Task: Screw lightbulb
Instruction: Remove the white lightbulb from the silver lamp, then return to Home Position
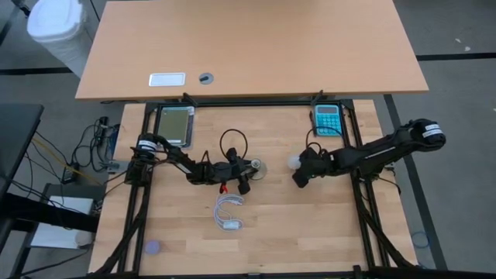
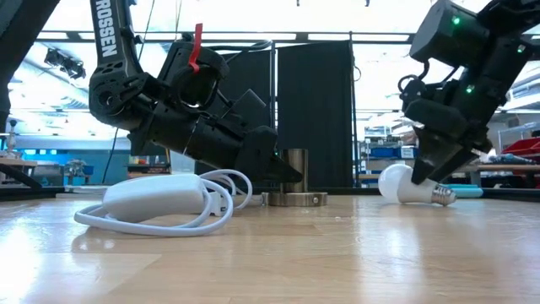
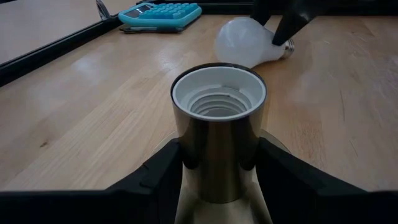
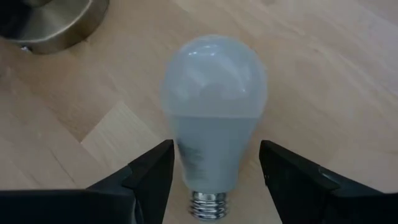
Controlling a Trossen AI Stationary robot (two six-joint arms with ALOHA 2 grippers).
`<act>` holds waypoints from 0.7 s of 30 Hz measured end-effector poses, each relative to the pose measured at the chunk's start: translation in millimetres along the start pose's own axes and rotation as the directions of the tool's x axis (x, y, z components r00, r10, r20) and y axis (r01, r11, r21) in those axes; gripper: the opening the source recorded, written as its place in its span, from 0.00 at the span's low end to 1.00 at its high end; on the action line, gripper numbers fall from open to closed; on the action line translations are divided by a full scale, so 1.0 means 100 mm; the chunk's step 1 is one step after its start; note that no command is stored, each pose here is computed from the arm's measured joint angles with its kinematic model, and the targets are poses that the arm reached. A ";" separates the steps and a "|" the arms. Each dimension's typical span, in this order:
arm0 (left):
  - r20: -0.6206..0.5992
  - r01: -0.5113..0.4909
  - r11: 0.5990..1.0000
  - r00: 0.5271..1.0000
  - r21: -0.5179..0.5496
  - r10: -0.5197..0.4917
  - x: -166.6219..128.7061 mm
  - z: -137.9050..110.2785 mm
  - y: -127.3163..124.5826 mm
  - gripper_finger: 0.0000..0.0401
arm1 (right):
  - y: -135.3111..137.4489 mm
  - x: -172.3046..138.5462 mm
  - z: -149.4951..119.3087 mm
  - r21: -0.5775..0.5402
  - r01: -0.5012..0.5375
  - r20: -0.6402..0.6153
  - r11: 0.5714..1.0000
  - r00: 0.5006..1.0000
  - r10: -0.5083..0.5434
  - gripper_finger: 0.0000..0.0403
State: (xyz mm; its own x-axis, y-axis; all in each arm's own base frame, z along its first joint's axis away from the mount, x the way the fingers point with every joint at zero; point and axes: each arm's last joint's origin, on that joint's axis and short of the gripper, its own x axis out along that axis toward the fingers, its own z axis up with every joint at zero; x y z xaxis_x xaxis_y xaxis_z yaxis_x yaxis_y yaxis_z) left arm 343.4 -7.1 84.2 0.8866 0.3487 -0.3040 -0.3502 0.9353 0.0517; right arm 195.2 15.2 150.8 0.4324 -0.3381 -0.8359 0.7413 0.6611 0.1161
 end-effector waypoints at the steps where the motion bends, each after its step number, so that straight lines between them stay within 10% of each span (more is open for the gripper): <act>1: 0.000 0.000 1.000 1.000 0.000 0.000 0.00 0.00 0.00 0.47 | -0.01 -0.01 0.00 0.004 -0.001 0.001 1.000 1.000 0.001 0.60; 21: 0.000 0.000 1.000 1.000 0.000 0.000 0.00 0.00 0.00 0.47 | -0.05 -0.09 0.01 -0.003 0.021 -0.014 1.000 1.000 -0.021 0.60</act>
State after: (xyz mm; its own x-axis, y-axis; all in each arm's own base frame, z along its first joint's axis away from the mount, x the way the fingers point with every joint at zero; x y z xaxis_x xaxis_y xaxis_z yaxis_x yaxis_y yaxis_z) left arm 343.4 -7.1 84.2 0.8866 0.3487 -0.3040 -0.3502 0.9353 0.0517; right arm 187.7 14.2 158.0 0.4097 -0.3428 -0.8453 0.7486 0.6560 0.0968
